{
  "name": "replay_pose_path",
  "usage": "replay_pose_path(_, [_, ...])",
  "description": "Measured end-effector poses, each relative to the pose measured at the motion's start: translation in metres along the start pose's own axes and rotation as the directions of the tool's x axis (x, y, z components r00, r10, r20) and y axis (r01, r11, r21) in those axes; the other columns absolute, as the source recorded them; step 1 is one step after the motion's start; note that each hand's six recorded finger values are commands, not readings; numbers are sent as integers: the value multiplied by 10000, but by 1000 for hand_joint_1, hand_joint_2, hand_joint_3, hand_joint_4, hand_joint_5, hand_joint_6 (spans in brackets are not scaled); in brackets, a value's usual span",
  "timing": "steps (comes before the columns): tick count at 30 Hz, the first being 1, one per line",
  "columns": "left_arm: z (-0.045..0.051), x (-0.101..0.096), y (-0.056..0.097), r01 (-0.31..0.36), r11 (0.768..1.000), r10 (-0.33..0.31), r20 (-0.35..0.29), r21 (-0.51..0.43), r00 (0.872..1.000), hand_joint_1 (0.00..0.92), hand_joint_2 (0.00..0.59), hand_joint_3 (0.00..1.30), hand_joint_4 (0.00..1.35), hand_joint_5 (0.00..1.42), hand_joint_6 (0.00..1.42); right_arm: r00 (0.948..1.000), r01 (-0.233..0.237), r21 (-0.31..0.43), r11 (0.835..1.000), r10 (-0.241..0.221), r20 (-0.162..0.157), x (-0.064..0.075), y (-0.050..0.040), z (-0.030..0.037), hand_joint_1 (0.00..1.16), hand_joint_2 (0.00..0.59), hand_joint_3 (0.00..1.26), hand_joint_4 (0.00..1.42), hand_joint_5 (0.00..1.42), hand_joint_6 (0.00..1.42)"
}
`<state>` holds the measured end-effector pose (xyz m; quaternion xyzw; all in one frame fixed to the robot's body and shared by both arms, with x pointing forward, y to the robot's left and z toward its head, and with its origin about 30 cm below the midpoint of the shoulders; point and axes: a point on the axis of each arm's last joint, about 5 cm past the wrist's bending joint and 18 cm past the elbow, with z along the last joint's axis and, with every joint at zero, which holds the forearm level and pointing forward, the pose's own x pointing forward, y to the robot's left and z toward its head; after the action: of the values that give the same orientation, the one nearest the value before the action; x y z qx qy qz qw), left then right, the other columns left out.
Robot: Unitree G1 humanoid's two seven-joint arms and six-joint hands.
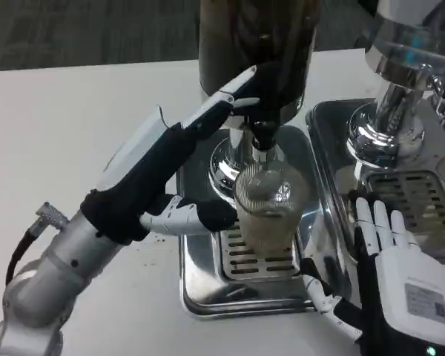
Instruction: Grasp the cup under the faucet to collect the drink, then remove the cup.
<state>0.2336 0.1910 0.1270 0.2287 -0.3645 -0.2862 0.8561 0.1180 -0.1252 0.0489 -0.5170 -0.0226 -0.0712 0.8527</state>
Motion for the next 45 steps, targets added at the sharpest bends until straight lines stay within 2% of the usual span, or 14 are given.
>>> replay_pose_path(9, [24, -22, 3, 251, 9989, -254, 72, 385, 9997, 0, 32, 156, 16, 304, 289, 10000, 10, 6, 10000, -10, 20, 5, 0, 3, 325, 335, 35, 0, 0, 97])
replay_pose_path(18, [75, -38, 60, 894, 9761, -970, 289, 1982, 9949, 0, 37, 178, 25, 307, 288, 10000, 13, -20, 10000, -13, 60, 23, 3, 0, 367, 327, 25, 0, 0, 112])
replay_pose_path(22, [82, -45, 48, 915, 9703, -1008, 302, 2240, 9945, 0, 37, 183, 26, 306, 293, 9999, 72, 16, 10000, -72, 155, 44, -2, 7, 372, 321, 0, 0, 0, 133])
replay_pose_path(25, [83, -62, 26, 977, 9682, -1061, 242, 2303, 9941, 0, 38, 185, 26, 304, 296, 9996, 119, 185, 9998, -124, 235, 55, -7, 12, 370, 300, 0, 0, 0, 152])
replay_pose_path(28, [89, -79, 14, 924, 9675, -1007, 236, 2356, 9946, 0, 37, 186, 26, 303, 297, 9992, 280, 1126, 9933, -308, 236, 69, -26, 9, 411, 288, 0, 0, 0, 161])
replay_pose_path(31, [90, -83, 19, 893, 9663, -980, 242, 2416, 9949, 0, 38, 187, 26, 303, 299, 9992, 389, 2125, 9764, -407, 40, 91, -55, -8, 453, 271, 0, 0, 0, 165])
replay_pose_path(32, [91, -84, 19, 919, 9653, -1007, 234, 2446, 9946, 0, 38, 187, 26, 303, 299, 9993, 369, 2560, 9660, -374, -32, 102, -68, -16, 466, 259, 0, 0, 0, 165])
replay_pose_path(34, [91, -85, 16, 949, 9633, -1039, 228, 2509, 9943, 0, 37, 187, 26, 303, 300, 9995, 321, 3080, 9509, -317, -63, 118, -80, -29, 492, 254, 0, 0, 0, 165])
replay_pose_path(35, [92, -86, 14, 940, 9628, -1032, 232, 2533, 9944, 0, 36, 187, 26, 303, 300, 9999, 163, 3517, 9360, -168, -15, 137, -84, -42, 513, 253, 0, 0, 0, 162])
replay_pose_path(36, [92, -87, 13, 932, 9629, -1024, 234, 2534, 9945, 0, 35, 187, 26, 303, 300, 10000, 79, 3688, 9295, -92, 18, 144, -87, -45, 517, 253, 0, 0, 0, 159])
replay_pose_path(41, [91, -89, 0, 897, 9642, -991, 254, 2495, 9948, 0, 33, 187, 26, 296, 302, 9981, -574, 4551, 8886, 412, 454, 198, -91, -56, 572, 227, 0, 0, 0, 116])
replay_pose_path(43, [92, -90, 0, 896, 9643, -990, 254, 2493, 9948, 0, 24, 187, 26, 293, 303, 9948, -978, 4811, 8712, 727, 707, 240, -102, -74, 601, 204, 0, 0, 0, 113])
replay_pose_path(44, [92, -93, 3, 907, 9639, -1001, 249, 2505, 9947, 0, 21, 187, 26, 293, 303, 9915, -1255, 4861, 8648, 921, 921, 272, -106, -87, 604, 201, 0, 0, 0, 111])
replay_pose_path(45, [94, -93, 6, 901, 9639, -998, 261, 2504, 9947, 0, 20, 187, 26, 293, 304, 9889, -1435, 4839, 8633, 1055, 1051, 291, -112, -95, 606, 201, 0, 0, 0, 109])
